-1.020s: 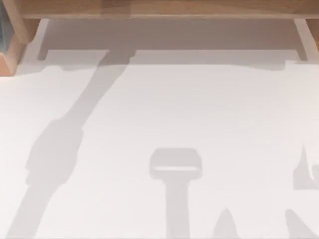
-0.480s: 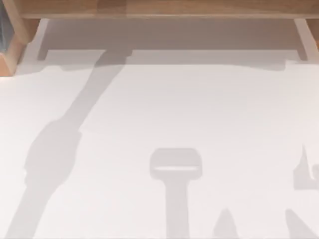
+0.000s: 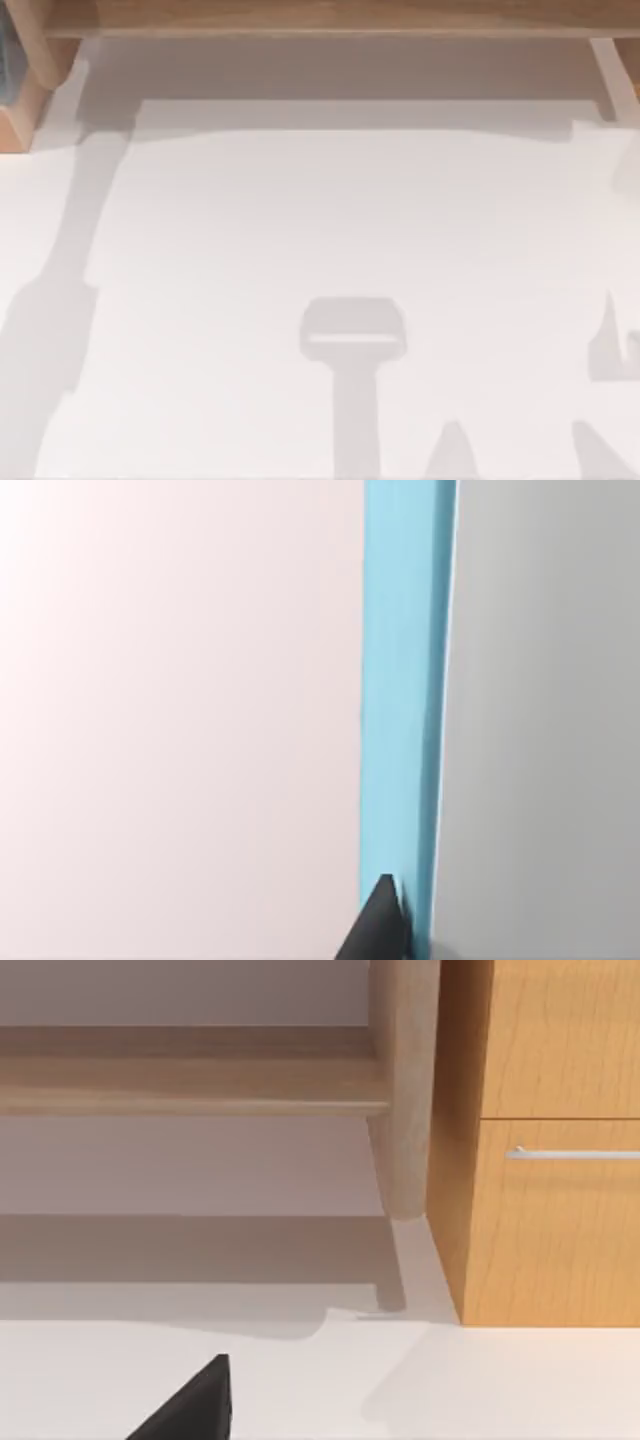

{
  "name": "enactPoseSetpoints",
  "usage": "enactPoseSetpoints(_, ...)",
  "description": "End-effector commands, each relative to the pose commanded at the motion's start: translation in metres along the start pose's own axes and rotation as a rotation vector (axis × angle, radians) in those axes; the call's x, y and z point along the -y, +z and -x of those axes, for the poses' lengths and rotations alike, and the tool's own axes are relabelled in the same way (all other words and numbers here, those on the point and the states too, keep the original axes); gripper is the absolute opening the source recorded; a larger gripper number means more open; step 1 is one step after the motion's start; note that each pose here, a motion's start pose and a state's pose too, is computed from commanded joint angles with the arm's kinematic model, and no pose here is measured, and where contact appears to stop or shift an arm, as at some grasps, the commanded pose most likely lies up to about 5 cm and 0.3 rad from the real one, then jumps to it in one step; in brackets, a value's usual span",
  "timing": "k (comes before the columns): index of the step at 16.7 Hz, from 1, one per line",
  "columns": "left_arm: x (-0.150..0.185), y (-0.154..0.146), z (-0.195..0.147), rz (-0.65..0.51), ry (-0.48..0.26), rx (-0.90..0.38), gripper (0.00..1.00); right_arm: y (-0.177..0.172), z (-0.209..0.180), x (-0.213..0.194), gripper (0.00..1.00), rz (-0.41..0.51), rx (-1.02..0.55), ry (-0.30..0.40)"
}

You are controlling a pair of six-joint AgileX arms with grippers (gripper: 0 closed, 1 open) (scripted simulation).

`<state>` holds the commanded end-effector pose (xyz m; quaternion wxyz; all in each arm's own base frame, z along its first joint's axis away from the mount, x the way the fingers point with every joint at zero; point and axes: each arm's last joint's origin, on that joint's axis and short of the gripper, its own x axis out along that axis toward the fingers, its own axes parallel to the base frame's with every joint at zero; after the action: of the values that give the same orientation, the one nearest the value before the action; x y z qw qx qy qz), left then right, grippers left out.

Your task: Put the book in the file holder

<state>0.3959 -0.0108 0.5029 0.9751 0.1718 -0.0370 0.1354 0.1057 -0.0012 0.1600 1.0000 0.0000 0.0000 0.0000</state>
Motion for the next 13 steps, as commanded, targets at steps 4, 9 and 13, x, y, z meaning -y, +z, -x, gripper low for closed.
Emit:
enactPoseSetpoints(4, -0.077, -0.077, -0.017, -0.328, 0.084, -0.196, 0.0, 0.0, 0.0, 0.0, 1.0, 0.0, 0.0, 0.0)
enactPoseSetpoints(9, -0.154, -0.221, -0.008, -0.661, 0.014, -0.517, 0.0, 0.0, 0.0, 0.0, 1.0, 0.0, 0.0, 0.0)
enactPoseSetpoints(13, -0.179, -0.319, 0.027, -0.84, -0.141, -0.628, 0.0, 0.0, 0.0, 0.0, 1.0, 0.0, 0.0, 0.0)
